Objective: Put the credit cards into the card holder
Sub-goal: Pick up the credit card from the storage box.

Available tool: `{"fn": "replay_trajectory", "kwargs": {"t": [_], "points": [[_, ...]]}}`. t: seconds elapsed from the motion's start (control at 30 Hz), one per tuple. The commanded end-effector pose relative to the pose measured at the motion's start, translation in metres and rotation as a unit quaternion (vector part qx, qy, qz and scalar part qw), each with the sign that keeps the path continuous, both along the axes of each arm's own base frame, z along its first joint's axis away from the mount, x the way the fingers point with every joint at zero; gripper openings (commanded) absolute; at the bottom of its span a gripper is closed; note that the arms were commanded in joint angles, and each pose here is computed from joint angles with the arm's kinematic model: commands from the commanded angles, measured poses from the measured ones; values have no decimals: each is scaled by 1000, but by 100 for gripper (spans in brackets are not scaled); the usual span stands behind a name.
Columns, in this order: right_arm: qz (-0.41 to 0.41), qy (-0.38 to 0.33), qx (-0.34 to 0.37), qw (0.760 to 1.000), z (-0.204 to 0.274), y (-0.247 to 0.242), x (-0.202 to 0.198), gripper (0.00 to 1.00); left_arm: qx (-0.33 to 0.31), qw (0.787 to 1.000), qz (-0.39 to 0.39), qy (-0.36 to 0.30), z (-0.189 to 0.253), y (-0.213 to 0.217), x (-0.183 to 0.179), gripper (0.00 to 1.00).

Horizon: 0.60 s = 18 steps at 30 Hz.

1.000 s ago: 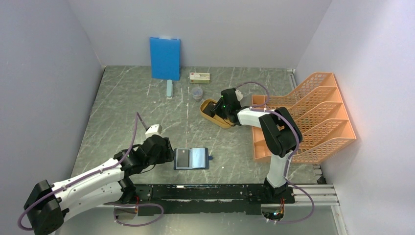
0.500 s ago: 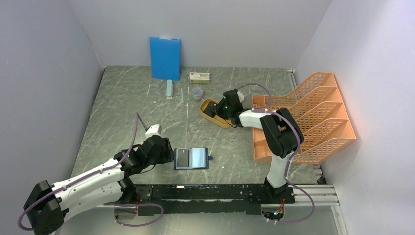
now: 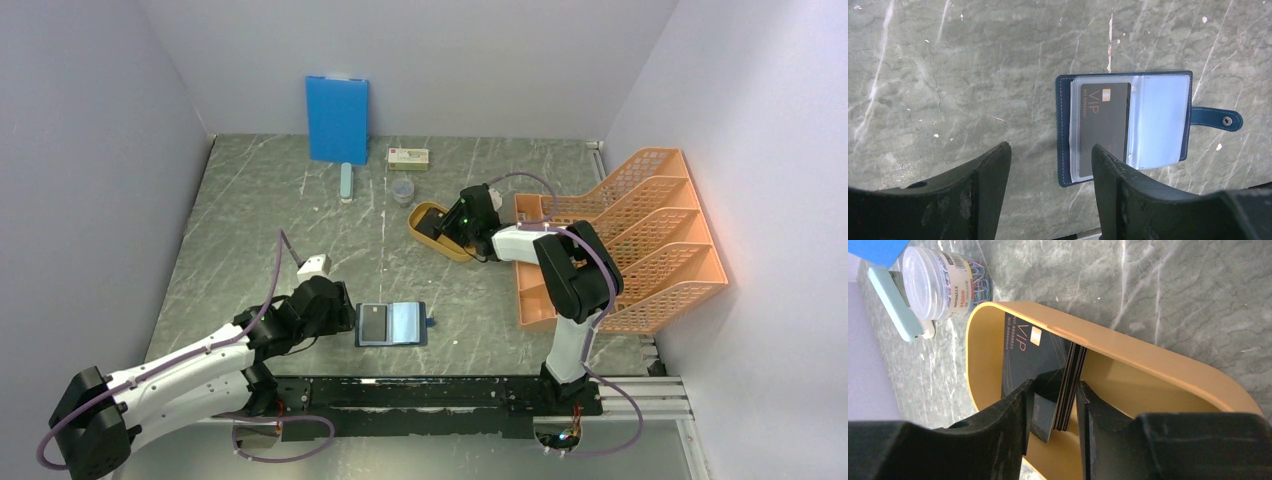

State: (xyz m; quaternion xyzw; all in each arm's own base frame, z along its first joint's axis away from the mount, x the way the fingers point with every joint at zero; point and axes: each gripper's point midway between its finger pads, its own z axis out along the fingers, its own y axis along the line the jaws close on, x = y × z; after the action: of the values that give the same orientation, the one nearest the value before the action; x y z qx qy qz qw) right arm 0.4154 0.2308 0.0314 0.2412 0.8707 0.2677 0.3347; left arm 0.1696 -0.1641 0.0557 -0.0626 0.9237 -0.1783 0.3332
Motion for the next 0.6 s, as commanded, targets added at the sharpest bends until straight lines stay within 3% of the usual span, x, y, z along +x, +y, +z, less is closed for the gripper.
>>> {"fn": "replay_trajectory", "kwargs": {"t": [0.0,0.57], "points": [[-3,12,-9,1000,-7,-9,-5,36,-11,1000,2,-3,0,-3,2,65],[-8,5,2,1000,-4,-15,-11,20,-10,1000,0,0,-2,-4,1,64]]}}
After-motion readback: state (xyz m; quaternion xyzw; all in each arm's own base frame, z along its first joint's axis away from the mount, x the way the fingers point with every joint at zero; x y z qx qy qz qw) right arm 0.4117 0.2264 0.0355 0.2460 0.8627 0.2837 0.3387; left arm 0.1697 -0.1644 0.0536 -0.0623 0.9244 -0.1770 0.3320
